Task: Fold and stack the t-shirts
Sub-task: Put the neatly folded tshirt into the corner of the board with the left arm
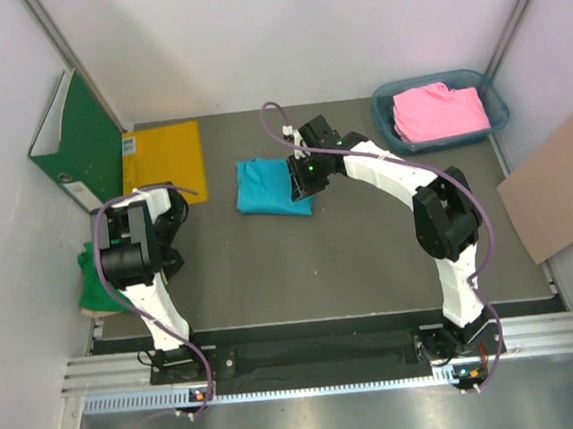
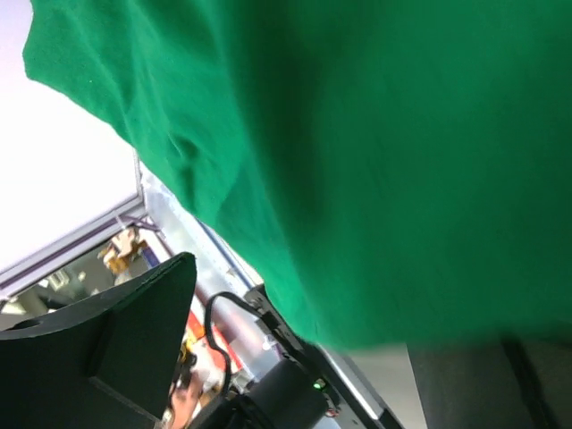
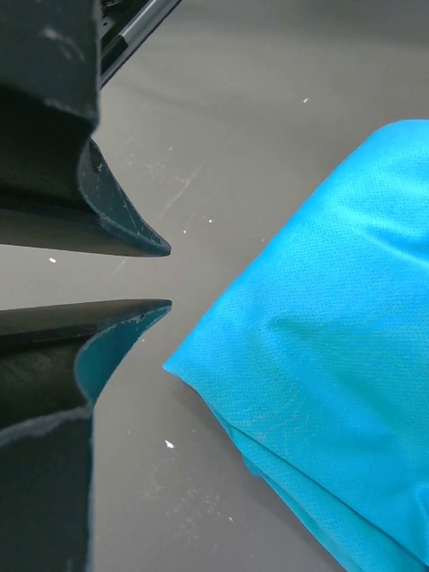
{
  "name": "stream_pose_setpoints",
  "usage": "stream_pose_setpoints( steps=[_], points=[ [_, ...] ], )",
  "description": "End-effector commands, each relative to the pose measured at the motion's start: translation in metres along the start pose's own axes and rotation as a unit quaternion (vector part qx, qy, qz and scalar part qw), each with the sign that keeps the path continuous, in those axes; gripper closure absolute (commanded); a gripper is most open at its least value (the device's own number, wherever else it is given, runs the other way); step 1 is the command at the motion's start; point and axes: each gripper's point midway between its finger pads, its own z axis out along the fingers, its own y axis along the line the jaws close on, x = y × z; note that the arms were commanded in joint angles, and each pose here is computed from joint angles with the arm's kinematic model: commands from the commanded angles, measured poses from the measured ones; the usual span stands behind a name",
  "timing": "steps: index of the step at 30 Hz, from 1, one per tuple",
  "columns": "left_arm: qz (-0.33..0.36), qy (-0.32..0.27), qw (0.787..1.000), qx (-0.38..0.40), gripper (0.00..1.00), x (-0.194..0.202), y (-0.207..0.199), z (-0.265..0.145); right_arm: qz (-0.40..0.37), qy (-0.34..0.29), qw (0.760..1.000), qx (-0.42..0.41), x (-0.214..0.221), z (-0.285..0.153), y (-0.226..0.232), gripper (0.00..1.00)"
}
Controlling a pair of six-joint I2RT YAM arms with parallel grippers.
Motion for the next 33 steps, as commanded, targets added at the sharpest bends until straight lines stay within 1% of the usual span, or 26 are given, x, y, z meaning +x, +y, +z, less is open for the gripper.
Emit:
stream_pose_setpoints(
  steps=[1, 2, 3, 4, 5, 9, 11, 13, 15, 16, 17, 18, 19, 20, 22, 24, 26, 27, 29, 30, 33],
  points=[
    [-0.037, 0.012, 0.998, 0.039, 0.18, -0.019, -0.022, 0.027, -0.016, -0.029, 0.999, -0.012, -0.021, -0.019, 0.009, 0.72],
    [-0.037, 0.016, 0.998, 0.042, 0.27, -0.020, -0.023, 0.030, -0.017, -0.028, 0.999, -0.011, -0.019, -0.018, 0.009, 0.72],
    [-0.038, 0.022, 0.998, 0.048, 0.64, -0.021, -0.023, 0.032, -0.016, -0.029, 0.999, -0.009, -0.020, -0.020, 0.008, 0.71],
    [-0.036, 0.022, 0.998, 0.051, 0.84, -0.023, -0.025, 0.032, -0.016, -0.030, 0.999, -0.008, -0.020, -0.020, 0.008, 0.71],
    [-0.035, 0.024, 0.998, 0.054, 1.00, -0.024, -0.026, 0.032, -0.015, -0.030, 0.999, -0.006, -0.018, -0.020, 0.006, 0.71],
    [-0.027, 0.033, 0.994, 0.098, 1.00, -0.027, -0.041, 0.024, -0.012, -0.030, 0.999, -0.001, -0.017, -0.021, 0.002, 0.70],
    [-0.024, 0.034, 0.989, 0.141, 1.00, -0.029, -0.055, 0.011, -0.010, -0.029, 1.000, 0.001, -0.015, -0.020, 0.001, 0.70],
    [-0.009, 0.023, 0.983, 0.182, 1.00, -0.032, -0.072, -0.010, -0.010, -0.033, 0.999, 0.003, -0.017, -0.020, -0.001, 0.69],
    [0.021, 0.001, 0.982, 0.190, 1.00, -0.031, -0.088, -0.033, -0.007, -0.031, 0.999, 0.006, -0.014, -0.018, -0.002, 0.69],
    [0.023, -0.010, 0.980, 0.196, 1.00, -0.038, -0.097, -0.044, -0.005, -0.030, 1.000, 0.009, -0.013, -0.017, -0.005, 0.69],
    [0.050, -0.025, 0.978, 0.200, 1.00, -0.033, -0.112, -0.060, -0.002, -0.030, 1.000, 0.010, -0.012, -0.017, -0.006, 0.69],
    [0.062, -0.026, 0.978, 0.198, 1.00, -0.030, -0.116, -0.067, -0.002, -0.030, 0.999, 0.010, -0.011, -0.017, -0.005, 0.69],
    [0.062, -0.032, 0.976, 0.205, 1.00, -0.036, -0.128, -0.077, 0.000, -0.031, 0.999, 0.011, -0.011, -0.017, -0.005, 0.69],
    [0.077, -0.031, 0.971, 0.224, 1.00, -0.030, -0.143, -0.089, 0.002, -0.031, 0.999, 0.013, -0.010, -0.016, -0.007, 0.69],
    [0.083, -0.031, 0.967, 0.240, 1.00, -0.032, -0.162, -0.102, 0.005, -0.036, 0.999, 0.017, -0.011, -0.018, -0.008, 0.68],
    [0.092, -0.029, 0.965, 0.244, 1.00, -0.028, -0.172, -0.110, 0.005, -0.039, 0.999, 0.025, -0.011, -0.020, -0.011, 0.68],
    [0.098, -0.024, 0.963, 0.252, 1.00, -0.027, -0.180, -0.114, 0.011, -0.040, 0.998, 0.040, -0.010, -0.020, -0.019, 0.57],
    [0.099, -0.024, 0.961, 0.256, 1.00, -0.027, -0.181, -0.115, 0.012, -0.042, 0.998, 0.045, -0.010, -0.022, -0.020, 0.44],
    [0.099, -0.030, 0.960, 0.259, 1.00, -0.029, -0.181, -0.119, 0.017, -0.044, 0.997, 0.057, -0.008, -0.023, -0.027, 0.36],
    [0.101, -0.030, 0.959, 0.262, 1.00, -0.029, -0.182, -0.120, 0.019, -0.044, 0.997, 0.063, -0.008, -0.023, -0.029, 0.27],
    [0.108, -0.025, 0.955, 0.277, 1.00, -0.024, -0.184, -0.123, 0.024, -0.048, 0.995, 0.083, -0.007, -0.025, -0.037, 0.14]
  ],
)
